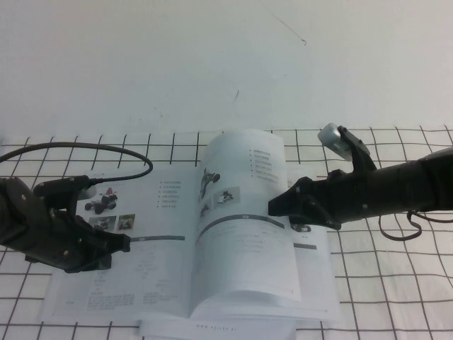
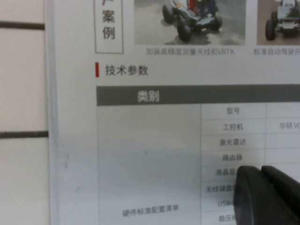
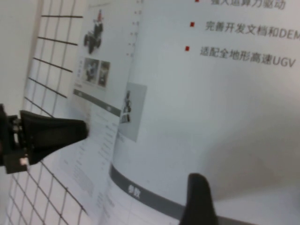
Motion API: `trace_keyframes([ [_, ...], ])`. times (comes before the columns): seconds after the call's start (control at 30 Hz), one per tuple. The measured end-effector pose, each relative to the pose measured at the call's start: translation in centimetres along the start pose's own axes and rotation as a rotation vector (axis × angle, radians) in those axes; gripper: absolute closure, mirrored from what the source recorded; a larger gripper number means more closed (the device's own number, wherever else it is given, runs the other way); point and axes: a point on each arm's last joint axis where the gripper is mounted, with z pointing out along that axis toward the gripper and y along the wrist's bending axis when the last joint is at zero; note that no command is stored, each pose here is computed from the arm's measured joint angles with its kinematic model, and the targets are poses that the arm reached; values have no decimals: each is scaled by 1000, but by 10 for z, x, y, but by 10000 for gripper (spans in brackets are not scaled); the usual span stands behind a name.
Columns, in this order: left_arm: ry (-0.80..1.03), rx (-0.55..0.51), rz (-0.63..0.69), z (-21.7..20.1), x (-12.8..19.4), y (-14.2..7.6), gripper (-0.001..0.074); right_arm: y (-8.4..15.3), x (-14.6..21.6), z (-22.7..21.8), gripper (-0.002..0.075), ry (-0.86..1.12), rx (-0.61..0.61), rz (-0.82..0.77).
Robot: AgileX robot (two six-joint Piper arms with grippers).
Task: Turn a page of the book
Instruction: Open the closed book
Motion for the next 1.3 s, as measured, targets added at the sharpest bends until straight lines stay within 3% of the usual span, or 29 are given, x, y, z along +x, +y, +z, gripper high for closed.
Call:
trace_keyframes([
  [0.4, -3, 2, -7, 0, 0, 0, 738, 29, -6, -8, 260, -60, -265, -1],
  [0.73, -17, 17, -43, -1, -2, -2, 737, 64, -19, -28, 260, -101, -364, -110],
  [0.9, -78, 37, -27, -23, -6, -8, 737, 75, -18, -22, 260, -91, -372, -134],
  [1.13, -106, 174, -7, -75, 1, -30, 737, 79, -16, -18, 260, -86, -370, -157],
  [1.3, -189, 319, 90, -108, 27, -65, 737, 79, -16, -18, 260, -86, -370, -157],
])
